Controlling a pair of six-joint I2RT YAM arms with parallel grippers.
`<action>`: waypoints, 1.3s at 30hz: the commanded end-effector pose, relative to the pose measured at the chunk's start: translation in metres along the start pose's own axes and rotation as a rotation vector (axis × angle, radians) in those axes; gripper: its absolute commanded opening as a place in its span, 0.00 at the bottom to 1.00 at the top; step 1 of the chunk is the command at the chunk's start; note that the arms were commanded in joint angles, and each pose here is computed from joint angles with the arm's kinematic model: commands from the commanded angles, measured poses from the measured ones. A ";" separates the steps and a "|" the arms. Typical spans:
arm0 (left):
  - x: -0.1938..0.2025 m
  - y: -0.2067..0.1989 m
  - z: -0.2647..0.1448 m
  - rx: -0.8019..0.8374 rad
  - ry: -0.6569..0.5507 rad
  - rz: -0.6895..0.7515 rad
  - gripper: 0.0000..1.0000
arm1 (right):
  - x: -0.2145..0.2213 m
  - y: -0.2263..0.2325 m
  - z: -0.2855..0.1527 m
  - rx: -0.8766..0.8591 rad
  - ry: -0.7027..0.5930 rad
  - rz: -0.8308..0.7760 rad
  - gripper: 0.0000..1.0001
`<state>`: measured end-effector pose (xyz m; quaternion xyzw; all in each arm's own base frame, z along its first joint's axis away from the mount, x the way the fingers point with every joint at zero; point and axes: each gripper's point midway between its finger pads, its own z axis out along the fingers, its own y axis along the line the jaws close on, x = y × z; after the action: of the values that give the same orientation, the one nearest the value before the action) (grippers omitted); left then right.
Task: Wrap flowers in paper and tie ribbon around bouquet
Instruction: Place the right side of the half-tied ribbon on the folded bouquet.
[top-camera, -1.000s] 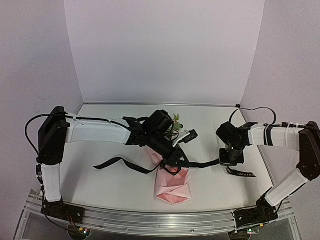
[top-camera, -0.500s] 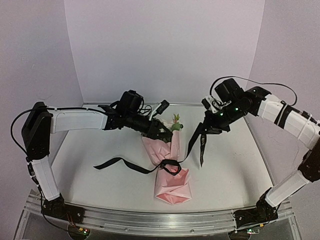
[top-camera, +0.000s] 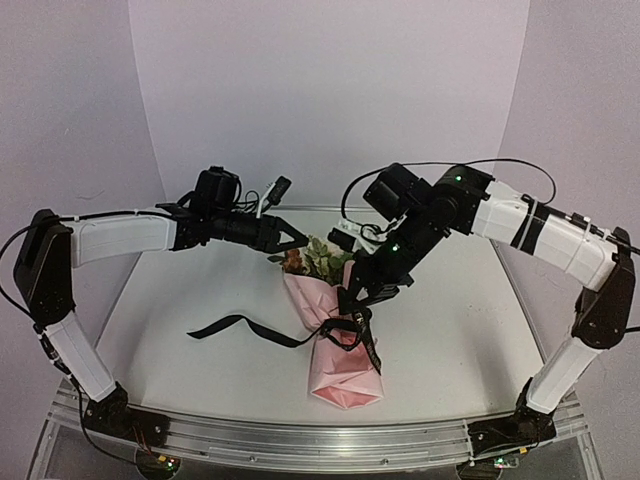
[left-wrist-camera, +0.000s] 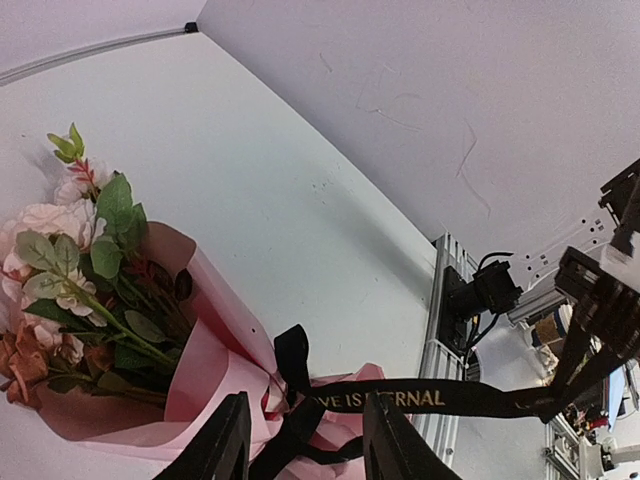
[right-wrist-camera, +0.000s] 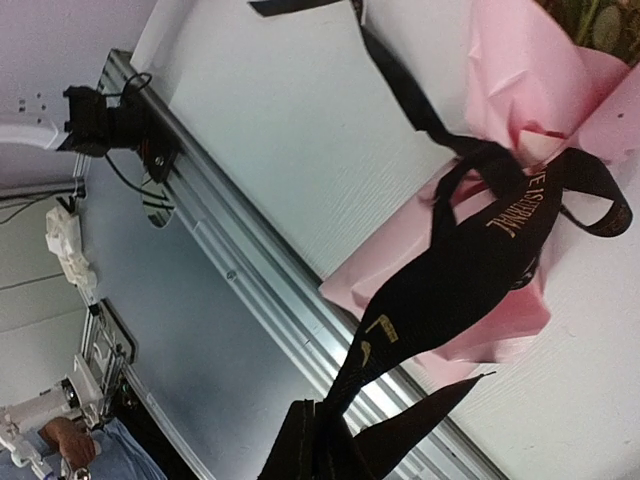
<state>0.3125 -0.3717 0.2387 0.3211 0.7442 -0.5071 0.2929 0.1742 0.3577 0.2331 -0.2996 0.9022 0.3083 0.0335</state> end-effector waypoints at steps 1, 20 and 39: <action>-0.015 -0.007 -0.016 0.025 -0.054 -0.005 0.40 | 0.015 0.023 0.008 -0.006 0.063 -0.057 0.00; 0.031 -0.053 -0.036 0.130 -0.093 0.040 0.49 | 0.019 0.022 0.050 0.063 0.079 -0.065 0.00; 0.034 -0.044 -0.006 0.086 0.106 0.081 0.40 | 0.048 -0.046 0.083 0.258 -0.109 0.068 0.43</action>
<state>0.2632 -0.3617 0.2383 0.3551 0.7238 -0.5278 0.2672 0.1413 0.3623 0.1031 -0.2607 0.9451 0.1934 0.0371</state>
